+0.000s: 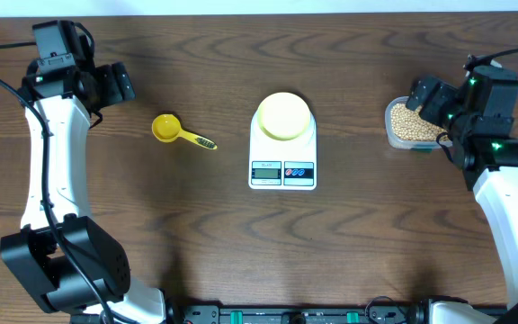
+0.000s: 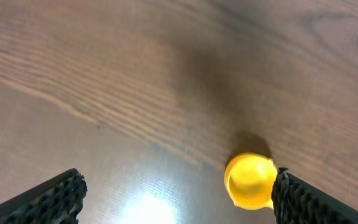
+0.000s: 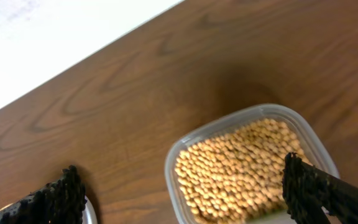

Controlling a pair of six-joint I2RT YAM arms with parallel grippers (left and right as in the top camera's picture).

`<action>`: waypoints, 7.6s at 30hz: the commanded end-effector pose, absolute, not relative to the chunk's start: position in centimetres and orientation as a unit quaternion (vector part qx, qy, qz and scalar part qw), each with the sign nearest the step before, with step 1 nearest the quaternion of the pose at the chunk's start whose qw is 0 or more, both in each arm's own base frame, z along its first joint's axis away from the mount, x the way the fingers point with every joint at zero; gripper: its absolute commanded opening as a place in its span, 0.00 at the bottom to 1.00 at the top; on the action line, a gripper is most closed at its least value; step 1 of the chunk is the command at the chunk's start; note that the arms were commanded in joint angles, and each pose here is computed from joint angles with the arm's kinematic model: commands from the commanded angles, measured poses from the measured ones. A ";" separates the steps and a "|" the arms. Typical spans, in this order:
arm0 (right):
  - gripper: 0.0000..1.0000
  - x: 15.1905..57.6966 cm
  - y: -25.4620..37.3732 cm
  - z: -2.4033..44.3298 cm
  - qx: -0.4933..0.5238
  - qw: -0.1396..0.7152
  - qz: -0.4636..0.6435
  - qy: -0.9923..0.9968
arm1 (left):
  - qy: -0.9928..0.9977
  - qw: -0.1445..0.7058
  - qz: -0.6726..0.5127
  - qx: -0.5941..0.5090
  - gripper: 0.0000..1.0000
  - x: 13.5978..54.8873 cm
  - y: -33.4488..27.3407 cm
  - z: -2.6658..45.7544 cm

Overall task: Scoop item into bowl and weigh 50g on scale
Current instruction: 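Move the left gripper toward the yellow scoop and the right toward the soybean tub, then lower the left gripper and close it on the yellow scoop's bowl, then lift the scoop with the left gripper and carry it above the scale, then grasp the scoop handle with the right gripper from the left gripper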

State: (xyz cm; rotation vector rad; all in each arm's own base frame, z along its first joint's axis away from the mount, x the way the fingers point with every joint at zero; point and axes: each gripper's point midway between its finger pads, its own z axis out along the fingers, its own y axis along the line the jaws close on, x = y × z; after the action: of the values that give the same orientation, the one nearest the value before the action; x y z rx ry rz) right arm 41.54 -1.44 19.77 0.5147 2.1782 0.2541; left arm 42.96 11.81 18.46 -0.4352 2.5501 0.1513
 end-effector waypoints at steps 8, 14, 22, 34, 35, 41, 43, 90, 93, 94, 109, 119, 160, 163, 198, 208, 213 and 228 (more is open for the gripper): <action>0.99 41.1 2.7 22.2 0.159 0.424 0.204 0.868 | 0.977 0.178 -0.046 -0.112 0.98 41.0 7.9 14.3; 0.99 39.8 3.6 21.8 0.153 0.397 0.224 0.877 | 0.977 0.170 -0.057 -0.112 0.98 40.7 7.5 13.9; 0.99 38.5 7.0 22.6 0.101 0.365 0.310 0.872 | 0.986 0.136 -0.056 -0.082 0.98 40.3 7.2 11.1; 0.99 37.6 8.1 23.7 0.054 0.373 0.327 0.867 | 0.995 0.079 -0.021 -0.054 0.98 41.4 6.2 4.6; 0.99 37.5 8.1 24.0 0.053 0.376 0.327 0.865 | 0.995 0.076 -0.020 -0.054 0.98 41.5 6.2 4.1; 0.99 37.0 8.2 25.1 0.048 0.390 0.328 0.859 | 0.995 0.076 -0.018 -0.056 0.98 42.4 6.6 2.0; 0.99 36.9 8.2 25.3 0.048 0.391 0.328 0.859 | 0.995 0.080 -0.012 -0.056 0.98 42.7 6.8 1.8; 0.99 36.8 7.2 24.7 0.084 0.384 0.307 0.867 | 0.993 0.088 -0.003 -0.074 0.57 43.0 7.1 0.1; 0.99 36.8 7.2 24.7 0.084 0.384 0.307 0.867 | 0.993 0.088 -0.003 -0.074 0.57 43.0 7.1 0.1; 0.99 36.8 7.2 24.8 0.084 0.385 0.307 0.867 | 0.993 0.088 -0.003 -0.074 0.56 43.0 7.1 0.1; 0.99 36.8 6.9 24.6 0.105 0.380 0.307 0.866 | 0.991 0.089 -0.010 -0.104 0.11 43.1 7.0 0.1; 0.99 37.0 6.6 24.5 0.109 0.383 0.299 0.867 | 0.984 0.088 -0.043 -0.150 0.07 43.2 5.9 0.2; 0.99 36.3 10.9 30.5 0.028 0.392 0.430 0.813 | 0.921 0.218 -0.315 -0.066 0.07 39.3 -15.2 24.1; 0.99 35.8 11.6 30.9 -0.008 0.394 0.441 0.806 | 0.915 0.238 -0.322 -0.041 0.07 39.5 -18.1 24.9; 0.75 33.1 16.4 33.3 -0.125 0.383 0.505 0.763 | 0.878 0.262 -0.400 -0.018 0.07 39.2 -24.8 28.3; 0.72 33.8 16.2 33.0 -0.117 0.389 0.497 0.767 | 0.880 0.259 -0.399 0.009 0.07 38.4 -25.9 28.1; 0.57 34.1 16.2 32.5 -0.113 0.384 0.496 0.770 | 0.880 0.266 -0.393 0.026 0.07 38.3 -26.0 28.1; 0.50 33.7 17.6 32.1 -0.119 0.365 0.507 0.771 | 0.880 0.283 -0.378 0.040 0.07 38.7 -25.7 28.1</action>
State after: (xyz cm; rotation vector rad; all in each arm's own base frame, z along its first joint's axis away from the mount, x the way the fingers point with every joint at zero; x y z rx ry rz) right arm 33.68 16.99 31.62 -0.2855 1.9911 1.2975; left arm 38.53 -25.84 26.84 0.0739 2.3982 -1.0314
